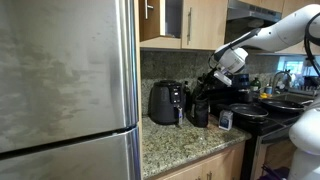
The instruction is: Move the black packet to the right and then put it back in the left corner
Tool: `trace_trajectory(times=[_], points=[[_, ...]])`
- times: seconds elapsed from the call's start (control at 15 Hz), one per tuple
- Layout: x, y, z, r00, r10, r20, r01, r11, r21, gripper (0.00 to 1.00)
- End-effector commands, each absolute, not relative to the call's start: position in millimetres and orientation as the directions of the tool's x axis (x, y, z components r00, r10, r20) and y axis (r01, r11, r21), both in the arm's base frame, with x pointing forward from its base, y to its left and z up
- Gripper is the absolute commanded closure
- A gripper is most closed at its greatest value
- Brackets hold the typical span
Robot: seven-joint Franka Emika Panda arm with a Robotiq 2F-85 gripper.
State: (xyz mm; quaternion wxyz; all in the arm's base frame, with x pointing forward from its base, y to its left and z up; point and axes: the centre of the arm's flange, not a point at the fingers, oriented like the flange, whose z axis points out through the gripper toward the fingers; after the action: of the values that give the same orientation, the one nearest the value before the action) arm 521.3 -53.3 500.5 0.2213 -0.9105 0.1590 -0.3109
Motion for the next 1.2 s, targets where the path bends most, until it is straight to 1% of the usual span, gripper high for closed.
trace_trajectory(times=[0.0,0.2,0.33,0.53,0.67,0.73,0.87,1.13], points=[[501,-45,508,0.744,-0.448,0.496,-0.249,-0.875,-0.416,0.58],[491,-30,531,0.735,-0.447,0.509,-0.335,-0.893,-0.300,0.38],[481,-17,554,0.730,-0.448,0.516,-0.373,-0.894,-0.249,0.22],[453,10,600,0.741,-0.449,0.499,-0.349,-0.893,-0.284,0.02],[426,28,628,0.753,-0.438,0.490,-0.293,-0.891,-0.346,0.00],[450,19,605,0.742,-0.440,0.505,-0.321,-0.895,-0.309,0.00],[436,27,622,0.734,-0.433,0.523,-0.301,-0.898,-0.322,0.00],[446,22,606,0.746,-0.442,0.499,-0.319,-0.894,-0.315,0.00]])
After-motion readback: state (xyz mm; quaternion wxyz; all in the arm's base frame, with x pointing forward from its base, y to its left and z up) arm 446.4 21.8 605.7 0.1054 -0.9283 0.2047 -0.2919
